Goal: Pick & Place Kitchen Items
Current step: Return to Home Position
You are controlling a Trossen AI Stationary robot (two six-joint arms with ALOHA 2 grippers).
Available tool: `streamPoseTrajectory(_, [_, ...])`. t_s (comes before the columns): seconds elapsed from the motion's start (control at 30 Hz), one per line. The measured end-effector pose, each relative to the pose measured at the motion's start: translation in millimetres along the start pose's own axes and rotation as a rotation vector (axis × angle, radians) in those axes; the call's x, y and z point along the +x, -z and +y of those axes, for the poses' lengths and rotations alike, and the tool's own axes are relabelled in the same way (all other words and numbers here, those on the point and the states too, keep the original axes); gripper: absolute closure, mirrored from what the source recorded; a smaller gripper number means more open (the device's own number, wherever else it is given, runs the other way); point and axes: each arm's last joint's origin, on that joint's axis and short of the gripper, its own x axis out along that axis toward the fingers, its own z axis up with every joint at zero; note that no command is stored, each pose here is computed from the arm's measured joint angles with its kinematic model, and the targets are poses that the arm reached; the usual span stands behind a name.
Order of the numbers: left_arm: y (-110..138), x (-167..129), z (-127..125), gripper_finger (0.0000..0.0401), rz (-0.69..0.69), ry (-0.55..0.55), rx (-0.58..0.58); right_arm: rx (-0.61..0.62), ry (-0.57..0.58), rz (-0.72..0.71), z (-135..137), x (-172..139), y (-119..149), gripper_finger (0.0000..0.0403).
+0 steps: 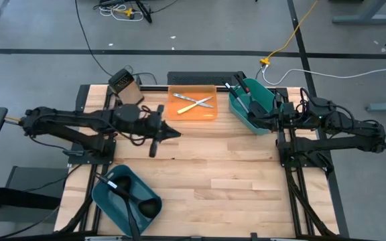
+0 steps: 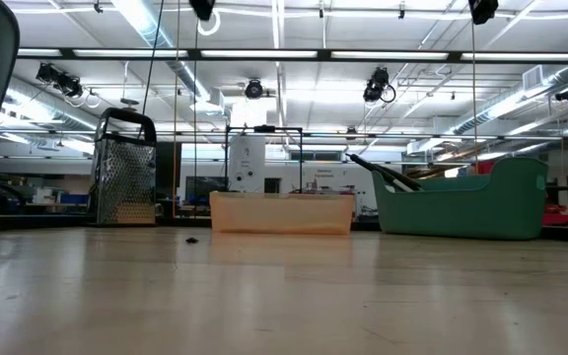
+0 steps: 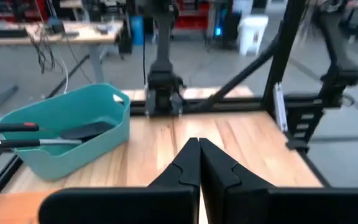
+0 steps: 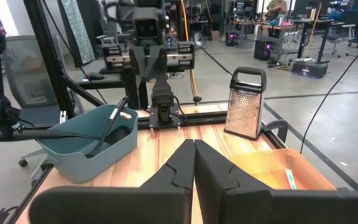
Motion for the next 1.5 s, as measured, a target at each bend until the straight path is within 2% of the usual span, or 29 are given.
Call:
streamPoseTrajectory(0.17, [39.9,-24.2,-2.3,0.0400,-0.084,0.040,-0.011,0.000,0.000,0.001,-0.1,1.2,0.0,0.0385])
streamPoseTrajectory(0.4, [88.4,-59.0,-3.5,0.0400,-0.189,0.037,-0.036,0.000,0.001,0.011,-0.2,3.5,0.7,0.0385])
streamPoseTrajectory(0.77, [155.6,-90.0,-11.6,0.0400,-0.276,0.087,-0.057,0.001,0.001,0.019,-0.3,5.6,1.3,0.0385])
streamPoseTrajectory(0.97, [175.0,-96.7,-16.0,0.0401,-0.302,0.099,-0.058,0.001,0.001,0.018,-0.2,5.5,1.2,0.0385])
streamPoseTrajectory(1.17, [178.8,-102.5,-18.9,0.0401,-0.361,0.123,-0.029,0.001,0.001,0.018,-0.3,5.5,1.2,0.0385])
streamPoseTrajectory(1.5, [186.3,-108.7,-20.2,0.0401,-0.361,0.170,0.020,0.001,0.001,0.018,-0.3,5.5,1.2,0.0385])
